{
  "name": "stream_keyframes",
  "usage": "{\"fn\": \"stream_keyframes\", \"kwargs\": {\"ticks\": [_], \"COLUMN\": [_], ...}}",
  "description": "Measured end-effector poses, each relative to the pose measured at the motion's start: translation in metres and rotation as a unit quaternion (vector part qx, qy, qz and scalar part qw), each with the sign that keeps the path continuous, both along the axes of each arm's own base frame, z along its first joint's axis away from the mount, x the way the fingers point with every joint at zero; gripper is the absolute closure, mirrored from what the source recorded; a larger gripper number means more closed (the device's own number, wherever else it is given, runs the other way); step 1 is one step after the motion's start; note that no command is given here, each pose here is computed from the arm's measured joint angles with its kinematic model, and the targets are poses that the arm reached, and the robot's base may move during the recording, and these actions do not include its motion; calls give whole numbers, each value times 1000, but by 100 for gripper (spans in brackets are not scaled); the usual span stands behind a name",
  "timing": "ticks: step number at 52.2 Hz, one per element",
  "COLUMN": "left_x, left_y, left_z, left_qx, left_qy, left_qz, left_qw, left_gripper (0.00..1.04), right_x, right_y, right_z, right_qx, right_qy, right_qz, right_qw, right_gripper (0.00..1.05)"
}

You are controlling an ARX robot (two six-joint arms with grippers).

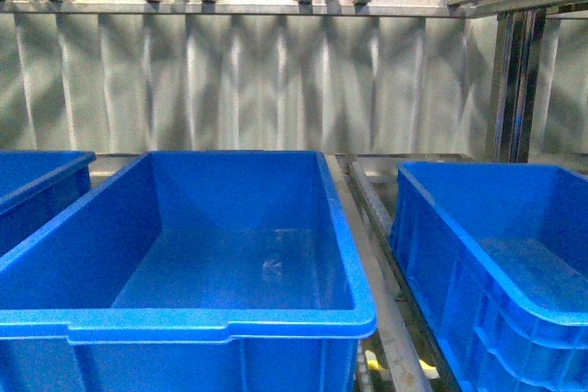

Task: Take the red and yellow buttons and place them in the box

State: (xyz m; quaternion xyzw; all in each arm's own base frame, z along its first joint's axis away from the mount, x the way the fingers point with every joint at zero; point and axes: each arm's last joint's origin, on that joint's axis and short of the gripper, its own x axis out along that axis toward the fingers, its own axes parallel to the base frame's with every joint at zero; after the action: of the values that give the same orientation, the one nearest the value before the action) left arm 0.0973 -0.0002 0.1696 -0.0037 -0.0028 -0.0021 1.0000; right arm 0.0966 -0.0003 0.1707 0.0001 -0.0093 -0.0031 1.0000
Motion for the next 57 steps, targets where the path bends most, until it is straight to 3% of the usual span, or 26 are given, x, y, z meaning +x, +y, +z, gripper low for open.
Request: {"fn": "stream_keyframes", "kwargs": {"ticks": [57], "left_x": [0], "left_y": [0], "left_z": [0], "left_qx": [0], "left_qy": [0], "left_qz": [3], "left_qw": [1000], "left_gripper": [8], "right_x": [0], "right_y": [1], "right_z": [-1], "right_qx": [0], "right_qy": [1], "right_qz": [7], "right_qw": [1000], "right_gripper": [7]}}
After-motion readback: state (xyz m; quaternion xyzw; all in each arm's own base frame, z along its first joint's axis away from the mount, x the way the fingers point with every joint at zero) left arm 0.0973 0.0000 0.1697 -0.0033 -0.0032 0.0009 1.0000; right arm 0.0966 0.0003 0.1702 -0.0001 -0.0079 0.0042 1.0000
